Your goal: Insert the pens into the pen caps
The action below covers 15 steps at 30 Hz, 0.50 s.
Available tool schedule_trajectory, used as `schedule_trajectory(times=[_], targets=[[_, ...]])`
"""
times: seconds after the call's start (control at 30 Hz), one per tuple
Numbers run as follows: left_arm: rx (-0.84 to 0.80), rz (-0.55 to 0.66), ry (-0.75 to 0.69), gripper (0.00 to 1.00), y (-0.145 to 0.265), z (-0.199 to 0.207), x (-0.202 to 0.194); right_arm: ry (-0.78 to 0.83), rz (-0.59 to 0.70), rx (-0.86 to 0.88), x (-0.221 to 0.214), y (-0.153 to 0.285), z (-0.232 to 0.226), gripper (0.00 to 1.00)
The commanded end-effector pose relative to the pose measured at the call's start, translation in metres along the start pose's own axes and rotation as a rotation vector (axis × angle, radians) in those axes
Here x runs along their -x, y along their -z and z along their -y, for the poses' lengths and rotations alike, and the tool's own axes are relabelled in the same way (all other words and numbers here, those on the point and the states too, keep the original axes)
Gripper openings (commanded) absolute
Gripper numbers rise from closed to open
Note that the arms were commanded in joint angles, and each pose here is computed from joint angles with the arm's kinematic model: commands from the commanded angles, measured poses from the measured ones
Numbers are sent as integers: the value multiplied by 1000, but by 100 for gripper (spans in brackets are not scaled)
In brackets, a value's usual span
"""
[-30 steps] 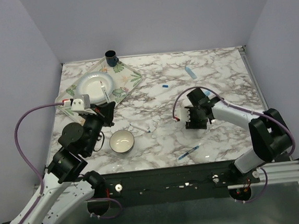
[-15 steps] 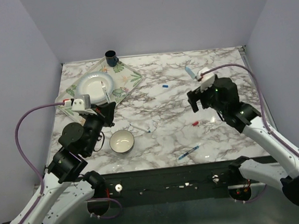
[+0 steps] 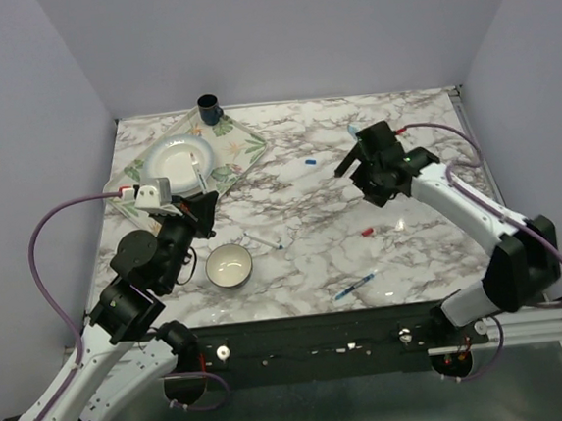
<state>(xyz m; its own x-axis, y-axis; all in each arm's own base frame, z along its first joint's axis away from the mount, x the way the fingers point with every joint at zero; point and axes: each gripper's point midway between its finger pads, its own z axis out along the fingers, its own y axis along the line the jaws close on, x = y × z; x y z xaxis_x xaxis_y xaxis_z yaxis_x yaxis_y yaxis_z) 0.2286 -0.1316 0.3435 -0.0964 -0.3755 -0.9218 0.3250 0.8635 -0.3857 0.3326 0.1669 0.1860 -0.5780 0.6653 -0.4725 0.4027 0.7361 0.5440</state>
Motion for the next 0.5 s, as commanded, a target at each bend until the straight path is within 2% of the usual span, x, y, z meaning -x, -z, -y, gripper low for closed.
schedule_trajectory(times=[0.0,0.1,0.2,0.27,0.3,0.33,0.43,0.47], targets=[[-1,9,-12,0,-2,-1,-1,-215,-179,-512,-44,-12,71,100],[-4,12,-12,0,-1,-1,1,-215,-131,-507,-45,-21,82,100],[-7,14,-9,0,-1,0,1,-245,-137,-448,-38,-19,73,100],[-13,10,-8,0,-1,1,0,-261,-154,-555,-44,-12,89,100],[-15,11,-6,0,-1,2,1,-313,-151,-592,-47,-11,92,95],[-21,8,-7,0,-1,3,0,-332,-170,-615,-52,-12,96,75],[-23,8,-6,0,-1,3,1,-393,-214,-658,-73,-25,111,60],[-15,11,-6,0,0,1,1,-415,-214,-630,-74,-34,107,60]])
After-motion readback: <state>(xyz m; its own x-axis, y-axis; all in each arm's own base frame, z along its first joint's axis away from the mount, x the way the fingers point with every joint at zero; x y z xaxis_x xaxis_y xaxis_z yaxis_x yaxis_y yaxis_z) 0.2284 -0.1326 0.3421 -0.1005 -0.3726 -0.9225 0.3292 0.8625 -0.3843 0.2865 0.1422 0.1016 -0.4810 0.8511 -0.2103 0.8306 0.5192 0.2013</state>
